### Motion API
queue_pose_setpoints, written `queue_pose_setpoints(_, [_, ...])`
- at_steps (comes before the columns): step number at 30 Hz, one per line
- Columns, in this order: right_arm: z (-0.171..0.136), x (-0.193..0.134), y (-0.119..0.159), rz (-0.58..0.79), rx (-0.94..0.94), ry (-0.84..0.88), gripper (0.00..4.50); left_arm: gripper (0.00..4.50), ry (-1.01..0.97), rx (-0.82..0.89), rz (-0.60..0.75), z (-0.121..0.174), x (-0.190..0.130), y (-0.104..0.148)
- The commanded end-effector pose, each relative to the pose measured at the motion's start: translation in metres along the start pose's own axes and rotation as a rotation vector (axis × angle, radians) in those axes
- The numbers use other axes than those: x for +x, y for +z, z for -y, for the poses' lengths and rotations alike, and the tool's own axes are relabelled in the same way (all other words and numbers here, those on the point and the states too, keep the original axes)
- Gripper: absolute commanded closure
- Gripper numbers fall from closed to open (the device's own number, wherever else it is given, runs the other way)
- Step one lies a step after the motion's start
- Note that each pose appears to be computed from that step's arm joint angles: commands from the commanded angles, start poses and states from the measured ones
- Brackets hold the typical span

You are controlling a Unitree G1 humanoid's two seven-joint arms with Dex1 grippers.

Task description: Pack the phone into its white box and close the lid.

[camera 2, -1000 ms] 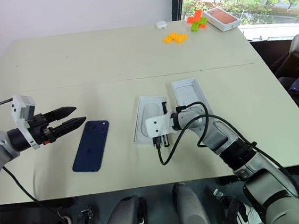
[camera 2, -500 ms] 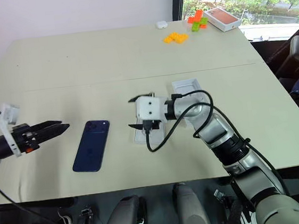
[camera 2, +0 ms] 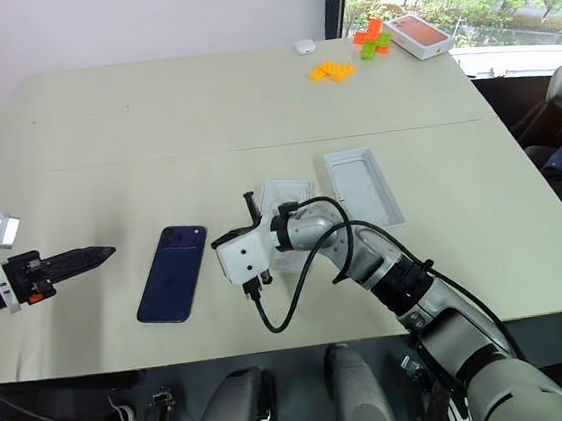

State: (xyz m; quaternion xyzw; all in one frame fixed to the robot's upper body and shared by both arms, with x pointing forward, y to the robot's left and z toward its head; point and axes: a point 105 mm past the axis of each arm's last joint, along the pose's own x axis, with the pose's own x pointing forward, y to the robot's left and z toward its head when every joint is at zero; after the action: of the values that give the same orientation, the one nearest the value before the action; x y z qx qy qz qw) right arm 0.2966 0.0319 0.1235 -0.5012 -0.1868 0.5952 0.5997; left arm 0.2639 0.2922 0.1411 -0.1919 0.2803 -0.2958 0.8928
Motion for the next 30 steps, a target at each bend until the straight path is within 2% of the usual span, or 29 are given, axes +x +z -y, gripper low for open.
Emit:
queue_pose_setpoints(1, [0.010,0.007,0.014,0.049,-0.075,-0.026,4.50,0.04,-0.022,-0.026,-0.016,0.005,-0.001,-0.001])
queue_pose_setpoints(5, [0.011,0.014,0.017,0.045,-0.156,0.007,4.50,0.04,-0.055,-0.121,-0.052,0.009,0.007,-0.013])
queue_pose_setpoints(9, [0.000,0.019,0.009,-0.010,-0.217,0.101,4.50,0.04,-0.060,-0.104,-0.099,0.013,0.019,-0.022])
queue_pose_setpoints(11, [-0.010,0.022,-0.001,-0.072,-0.166,0.203,4.50,0.04,-0.088,-0.135,-0.091,0.020,0.027,-0.017])
queue_pose_setpoints(15, [-0.018,0.022,-0.009,-0.130,0.011,0.312,4.50,0.04,-0.066,-0.095,-0.112,0.020,0.036,-0.020])
queue_pose_setpoints(21, [-0.006,0.037,-0.002,-0.150,0.300,0.302,4.50,0.04,-0.054,-0.123,-0.113,0.015,0.040,-0.024])
queue_pose_setpoints(30, [-0.002,0.048,0.003,-0.152,0.334,0.264,4.50,0.04,-0.049,-0.140,-0.150,0.015,0.053,-0.037])
